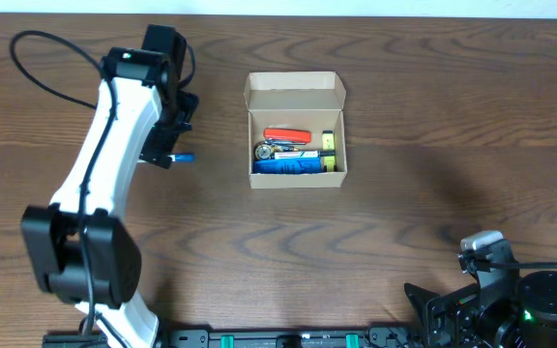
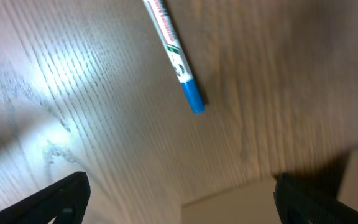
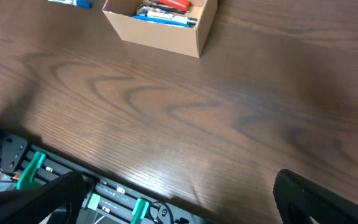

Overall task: Pack container
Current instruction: 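Move the left gripper back over the blue-capped whiteboard marker, then lower the left gripper and grasp the blue-capped marker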

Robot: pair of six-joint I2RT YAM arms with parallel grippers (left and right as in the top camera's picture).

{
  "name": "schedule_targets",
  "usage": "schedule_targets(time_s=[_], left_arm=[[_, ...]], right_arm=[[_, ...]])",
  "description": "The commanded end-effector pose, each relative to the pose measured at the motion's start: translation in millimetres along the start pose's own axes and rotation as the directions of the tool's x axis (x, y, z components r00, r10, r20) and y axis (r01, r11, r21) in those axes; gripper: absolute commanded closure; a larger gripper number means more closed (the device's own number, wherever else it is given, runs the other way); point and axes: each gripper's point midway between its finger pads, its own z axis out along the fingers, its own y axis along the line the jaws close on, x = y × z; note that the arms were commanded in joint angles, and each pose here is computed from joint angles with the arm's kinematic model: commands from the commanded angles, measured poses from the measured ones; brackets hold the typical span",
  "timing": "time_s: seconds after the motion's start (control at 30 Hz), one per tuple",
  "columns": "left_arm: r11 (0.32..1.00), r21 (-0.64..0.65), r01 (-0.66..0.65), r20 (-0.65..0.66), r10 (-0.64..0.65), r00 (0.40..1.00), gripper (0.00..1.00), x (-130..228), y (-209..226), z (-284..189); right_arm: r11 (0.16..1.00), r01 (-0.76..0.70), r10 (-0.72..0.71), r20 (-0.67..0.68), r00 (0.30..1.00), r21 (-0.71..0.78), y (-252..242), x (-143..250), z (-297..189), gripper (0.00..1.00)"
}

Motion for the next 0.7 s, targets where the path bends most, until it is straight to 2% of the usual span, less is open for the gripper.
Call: schedule_targets(time_s=[0.0,0.2,0.4,0.67], left_arm=[[0.991,-0.064,0.118,0.026,-0.117,0.993,0.05,-3.9,-0.3,23.6],[0.982,-0.123,0.140,0.031,-0.137,0.990,0.05,-1.8,-1.6,52.3],[0.992,-0.089,0.089,0.033,-0.087,0.996,0.04,-3.7,-8.4,74.6],[0.987,-0.096,0.132,0.018,-0.131,0.991,0.02,-8.9,4.0,102.6]], right_arm=[[1.000,0.006,-0.006,0.001,1.000,-0.005,0.8,0.2,-0.7,0.01],[1.000,0.006,-0.006,0.001,1.000,-0.005,0.8,0.2,-0.7,0.01],[1.000,0.006,-0.006,0.001,1.000,-0.005,0.8,0.3,-0.7,0.01],[1.000,0.006,-0.006,0.001,1.000,-0.005,0.8,0.3,-0.7,0.01]])
